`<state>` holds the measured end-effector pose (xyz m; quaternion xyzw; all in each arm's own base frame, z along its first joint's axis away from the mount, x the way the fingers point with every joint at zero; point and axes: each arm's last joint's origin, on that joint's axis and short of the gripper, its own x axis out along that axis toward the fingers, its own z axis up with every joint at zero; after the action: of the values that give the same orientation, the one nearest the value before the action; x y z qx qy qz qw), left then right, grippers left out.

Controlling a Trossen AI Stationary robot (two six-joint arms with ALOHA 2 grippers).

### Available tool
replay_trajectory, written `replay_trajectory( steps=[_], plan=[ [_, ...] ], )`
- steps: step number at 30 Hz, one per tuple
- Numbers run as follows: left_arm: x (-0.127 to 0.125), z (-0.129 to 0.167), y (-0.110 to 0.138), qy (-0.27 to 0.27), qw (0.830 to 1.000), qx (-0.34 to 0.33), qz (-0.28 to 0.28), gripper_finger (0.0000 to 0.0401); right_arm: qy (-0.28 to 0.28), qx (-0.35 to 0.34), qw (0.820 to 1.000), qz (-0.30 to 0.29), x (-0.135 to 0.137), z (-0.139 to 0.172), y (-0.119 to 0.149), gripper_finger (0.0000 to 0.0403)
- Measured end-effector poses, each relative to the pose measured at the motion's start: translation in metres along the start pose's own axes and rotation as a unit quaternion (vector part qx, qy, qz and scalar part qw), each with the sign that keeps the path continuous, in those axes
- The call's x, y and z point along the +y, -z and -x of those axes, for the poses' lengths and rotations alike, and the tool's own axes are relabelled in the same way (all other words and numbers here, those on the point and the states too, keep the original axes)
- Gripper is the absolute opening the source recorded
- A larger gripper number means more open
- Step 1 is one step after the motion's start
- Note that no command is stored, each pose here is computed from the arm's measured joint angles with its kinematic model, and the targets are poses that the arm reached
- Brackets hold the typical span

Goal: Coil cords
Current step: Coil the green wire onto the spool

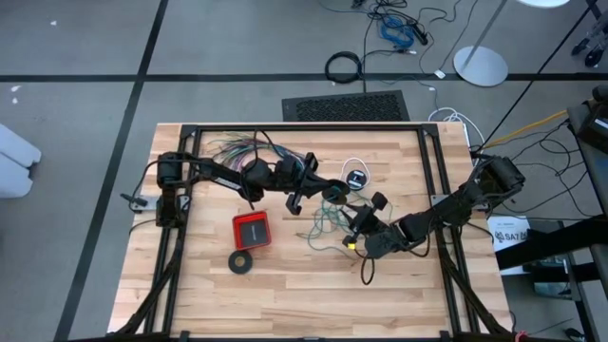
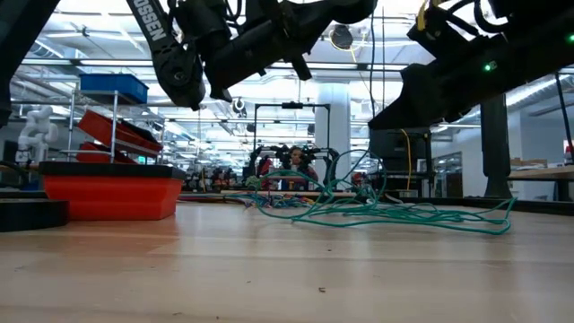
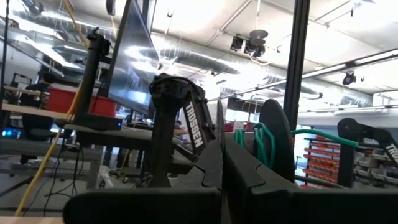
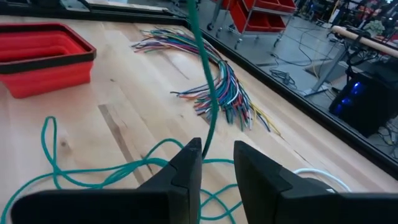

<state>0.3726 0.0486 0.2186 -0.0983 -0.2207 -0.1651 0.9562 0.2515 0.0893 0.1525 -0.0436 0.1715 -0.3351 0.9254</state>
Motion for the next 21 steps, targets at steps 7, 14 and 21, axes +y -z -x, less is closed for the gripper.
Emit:
replay_trajectory(
  steps=[7,14,21],
  plan=[
    [-0.0044,-0.0019,0.0016,0.007,1.0,0.001,0.002,0.0,0.006,0.001,1.0,-0.001,-0.0018,-0.0027,-0.0004,0.0082],
    [-0.0045,-0.0019,0.0016,0.007,1.0,0.001,0.001,0.0,0.009,0.002,1.0,-0.002,-0.0028,-0.0042,-0.0008,0.0082],
    [-0.0059,-0.0025,0.0021,0.009,1.0,0.002,0.002,0.0,0.011,0.004,1.0,-0.003,-0.0043,-0.0069,-0.0013,0.0048]
  ],
)
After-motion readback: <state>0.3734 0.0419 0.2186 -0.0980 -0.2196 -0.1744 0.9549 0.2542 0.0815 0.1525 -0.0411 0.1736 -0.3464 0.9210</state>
